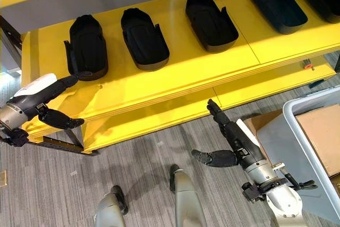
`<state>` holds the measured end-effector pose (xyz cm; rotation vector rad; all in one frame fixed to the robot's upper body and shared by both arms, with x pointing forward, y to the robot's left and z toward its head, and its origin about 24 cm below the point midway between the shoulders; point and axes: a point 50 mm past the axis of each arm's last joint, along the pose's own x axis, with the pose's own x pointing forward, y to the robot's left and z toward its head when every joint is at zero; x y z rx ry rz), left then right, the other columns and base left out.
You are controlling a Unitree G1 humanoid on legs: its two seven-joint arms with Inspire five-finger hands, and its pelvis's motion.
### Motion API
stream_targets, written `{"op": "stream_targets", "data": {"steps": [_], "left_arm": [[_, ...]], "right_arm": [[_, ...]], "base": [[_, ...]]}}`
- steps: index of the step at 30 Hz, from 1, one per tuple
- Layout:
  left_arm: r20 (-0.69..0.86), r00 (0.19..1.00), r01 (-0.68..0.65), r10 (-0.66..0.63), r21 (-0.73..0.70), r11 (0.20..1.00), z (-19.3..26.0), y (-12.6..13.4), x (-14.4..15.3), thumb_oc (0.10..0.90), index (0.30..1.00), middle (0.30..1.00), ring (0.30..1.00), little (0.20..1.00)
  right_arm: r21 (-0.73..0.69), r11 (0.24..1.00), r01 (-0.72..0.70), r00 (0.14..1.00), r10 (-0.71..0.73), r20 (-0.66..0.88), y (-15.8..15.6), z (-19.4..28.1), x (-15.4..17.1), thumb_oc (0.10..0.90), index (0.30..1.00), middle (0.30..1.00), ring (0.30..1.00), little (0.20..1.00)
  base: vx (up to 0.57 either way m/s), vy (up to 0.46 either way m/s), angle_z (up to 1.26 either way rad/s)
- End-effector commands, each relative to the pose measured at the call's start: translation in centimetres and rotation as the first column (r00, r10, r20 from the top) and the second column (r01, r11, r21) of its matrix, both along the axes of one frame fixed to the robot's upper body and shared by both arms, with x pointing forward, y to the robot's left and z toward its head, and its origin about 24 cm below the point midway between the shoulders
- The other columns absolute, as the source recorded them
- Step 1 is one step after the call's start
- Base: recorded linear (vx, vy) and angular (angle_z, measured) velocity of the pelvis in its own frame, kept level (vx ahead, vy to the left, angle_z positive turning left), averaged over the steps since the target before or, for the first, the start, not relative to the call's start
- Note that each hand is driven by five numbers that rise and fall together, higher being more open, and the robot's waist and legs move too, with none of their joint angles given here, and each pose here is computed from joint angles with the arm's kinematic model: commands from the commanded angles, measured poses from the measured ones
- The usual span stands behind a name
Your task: Move parts from the plastic box to the shelf.
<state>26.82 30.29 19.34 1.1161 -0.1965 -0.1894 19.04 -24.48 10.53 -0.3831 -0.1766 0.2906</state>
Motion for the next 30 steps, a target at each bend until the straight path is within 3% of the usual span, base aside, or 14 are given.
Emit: {"op": "stream_targets", "data": {"steps": [1,8,15,30], "left_arm": [[0.241,0.970,-0.027,0.026,-0.001,1.000,4.1,0.1,0.2,0.900,1.000,1.000,1.000,1.000],[0.236,0.965,-0.101,0.116,-0.074,0.992,2.5,0.5,2.1,0.900,1.000,1.000,1.000,1.000],[0.206,0.966,-0.147,0.155,-0.054,0.988,1.8,0.4,3.7,0.900,1.000,1.000,1.000,1.000],[0.265,0.952,-0.153,0.152,-0.019,0.988,4.0,-0.6,5.9,0.900,1.000,1.000,1.000,1.000]], "right_arm": [[-0.004,0.998,-0.065,0.965,0.064,0.254,0.8,4.4,-0.1,0.900,1.000,1.000,1.000,1.000],[0.000,0.998,-0.063,0.968,0.061,0.245,0.9,4.2,0.1,0.900,1.000,1.000,1.000,1.000],[-0.003,0.998,-0.067,0.969,0.066,0.238,1.0,4.2,0.3,0.900,1.000,1.000,1.000,1.000],[0.006,0.997,-0.083,0.967,0.079,0.241,1.2,4.3,0.3,0.900,1.000,1.000,1.000,1.000]], "base": [[0.00,0.000,0.00],[0.00,0.000,0.00],[0.00,0.000,0.00],[0.00,0.000,0.00]]}}
